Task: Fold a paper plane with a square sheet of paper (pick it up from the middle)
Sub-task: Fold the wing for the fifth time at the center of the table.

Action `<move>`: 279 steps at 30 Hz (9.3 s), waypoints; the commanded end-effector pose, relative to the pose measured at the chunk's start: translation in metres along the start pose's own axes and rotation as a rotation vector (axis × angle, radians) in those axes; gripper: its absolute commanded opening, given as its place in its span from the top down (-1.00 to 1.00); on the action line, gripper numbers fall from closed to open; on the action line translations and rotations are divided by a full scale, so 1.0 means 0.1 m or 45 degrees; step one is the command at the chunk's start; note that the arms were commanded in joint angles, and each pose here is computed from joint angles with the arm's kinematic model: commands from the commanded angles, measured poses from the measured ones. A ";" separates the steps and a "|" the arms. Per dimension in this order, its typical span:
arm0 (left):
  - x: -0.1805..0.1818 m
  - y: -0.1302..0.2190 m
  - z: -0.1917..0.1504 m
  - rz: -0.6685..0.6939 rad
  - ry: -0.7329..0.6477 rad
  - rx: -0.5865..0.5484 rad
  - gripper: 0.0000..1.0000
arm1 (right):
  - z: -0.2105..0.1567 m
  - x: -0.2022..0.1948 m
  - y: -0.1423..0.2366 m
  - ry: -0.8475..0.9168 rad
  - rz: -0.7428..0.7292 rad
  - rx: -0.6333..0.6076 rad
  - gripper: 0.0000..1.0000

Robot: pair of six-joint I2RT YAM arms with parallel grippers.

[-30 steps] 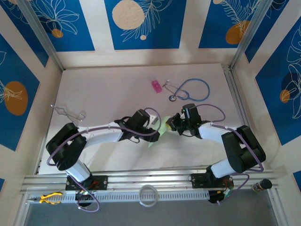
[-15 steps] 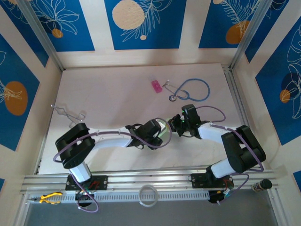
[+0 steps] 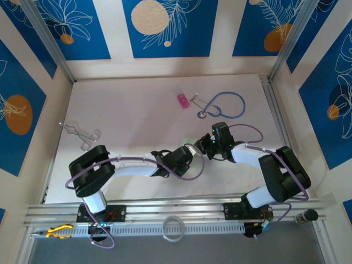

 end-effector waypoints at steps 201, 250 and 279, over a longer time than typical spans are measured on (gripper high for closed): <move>-0.16 -0.54 -0.22 -0.935 0.856 0.092 1.00 | -0.12 -0.12 0.03 0.523 0.072 0.120 0.94; -0.23 -0.09 -0.18 -1.048 0.723 -0.008 0.69 | 0.10 -0.54 -0.20 0.424 -0.144 0.081 0.97; -0.28 -0.03 -0.54 -1.013 0.668 0.148 0.82 | 0.15 -0.64 -0.21 0.402 -0.218 0.063 0.99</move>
Point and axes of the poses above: each hand's point on the last joint's axis, 136 mm out from that joint toward the fingers, its own y axis back along the fingers, its own x axis along the line the jaws close on, z = x × y, the point moved 1 cm from there along y, back along the fingers, and after that the axes turned 10 degrees about -y, right-handed, at the moved point
